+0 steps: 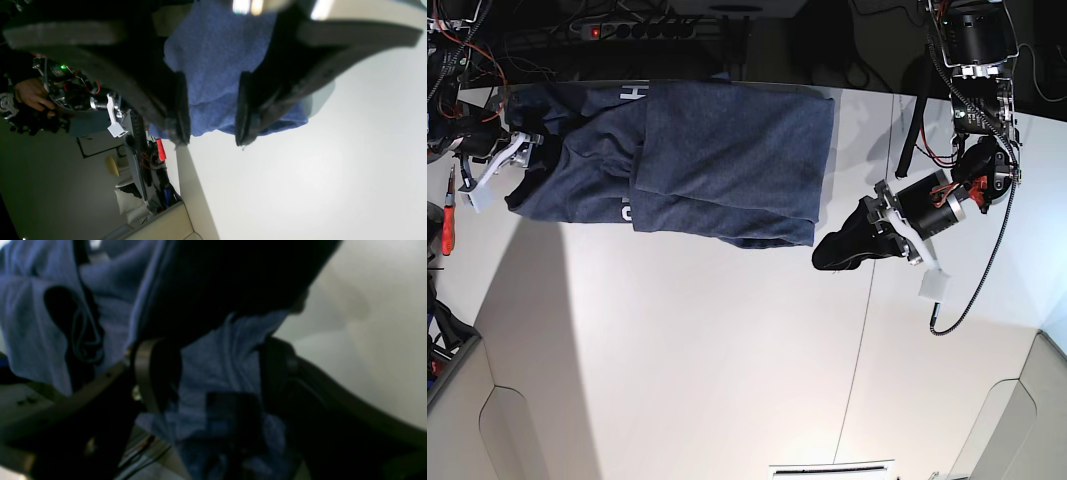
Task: Layout the t-shirt on the table in an organized manner, then fold the t-shirt properly
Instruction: 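Grasp the folded shirt edge with the right gripper and fold it toward the left gripper, then fold the shirt end over with the right gripper and press it flat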
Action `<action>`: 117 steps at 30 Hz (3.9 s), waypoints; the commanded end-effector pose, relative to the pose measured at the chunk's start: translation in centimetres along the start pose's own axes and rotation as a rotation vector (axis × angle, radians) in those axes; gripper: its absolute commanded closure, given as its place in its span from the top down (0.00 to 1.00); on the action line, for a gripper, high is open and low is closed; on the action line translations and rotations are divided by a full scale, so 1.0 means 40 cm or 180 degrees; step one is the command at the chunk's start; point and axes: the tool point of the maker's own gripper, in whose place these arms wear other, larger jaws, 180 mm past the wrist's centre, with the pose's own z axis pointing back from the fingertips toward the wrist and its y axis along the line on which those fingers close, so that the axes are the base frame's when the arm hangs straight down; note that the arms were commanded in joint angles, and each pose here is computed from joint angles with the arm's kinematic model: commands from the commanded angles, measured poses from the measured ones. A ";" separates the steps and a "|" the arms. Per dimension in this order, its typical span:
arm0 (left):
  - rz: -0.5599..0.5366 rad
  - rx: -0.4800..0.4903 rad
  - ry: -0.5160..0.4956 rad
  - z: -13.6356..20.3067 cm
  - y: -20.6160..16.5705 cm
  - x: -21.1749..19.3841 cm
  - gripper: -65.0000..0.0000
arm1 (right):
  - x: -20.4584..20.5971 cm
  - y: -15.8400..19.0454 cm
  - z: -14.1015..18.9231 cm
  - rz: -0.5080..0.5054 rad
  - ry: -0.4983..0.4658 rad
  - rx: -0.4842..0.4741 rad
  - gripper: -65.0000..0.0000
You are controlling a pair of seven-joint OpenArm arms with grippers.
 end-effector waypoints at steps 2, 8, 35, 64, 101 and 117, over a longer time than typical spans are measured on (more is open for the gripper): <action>-0.0092 -0.0085 -0.0142 0.001 -0.019 0.041 0.38 | 0.046 0.000 0.031 0.0123 -0.0157 -0.0043 0.63; -0.0098 -0.0074 -0.0132 0.001 -0.018 0.039 0.38 | 0.049 -0.030 0.037 0.0230 -0.0131 -0.0307 0.63; -0.0099 -0.0076 -0.0138 0.001 -0.018 0.040 0.38 | 0.052 -0.016 0.010 0.0323 -0.0176 -0.0333 0.60; -0.0151 0.1478 0.0259 0.260 0.236 -0.104 0.00 | 0.164 0.227 0.080 0.0568 -0.0695 0.0689 0.00; -0.0342 0.1186 0.0641 0.152 0.184 -0.175 0.00 | -0.047 0.858 -0.118 0.1711 -0.0238 0.2039 0.00; -0.0338 0.1176 0.0626 0.151 0.183 -0.173 0.00 | 0.088 0.942 -0.123 0.1701 -0.0894 0.1843 0.00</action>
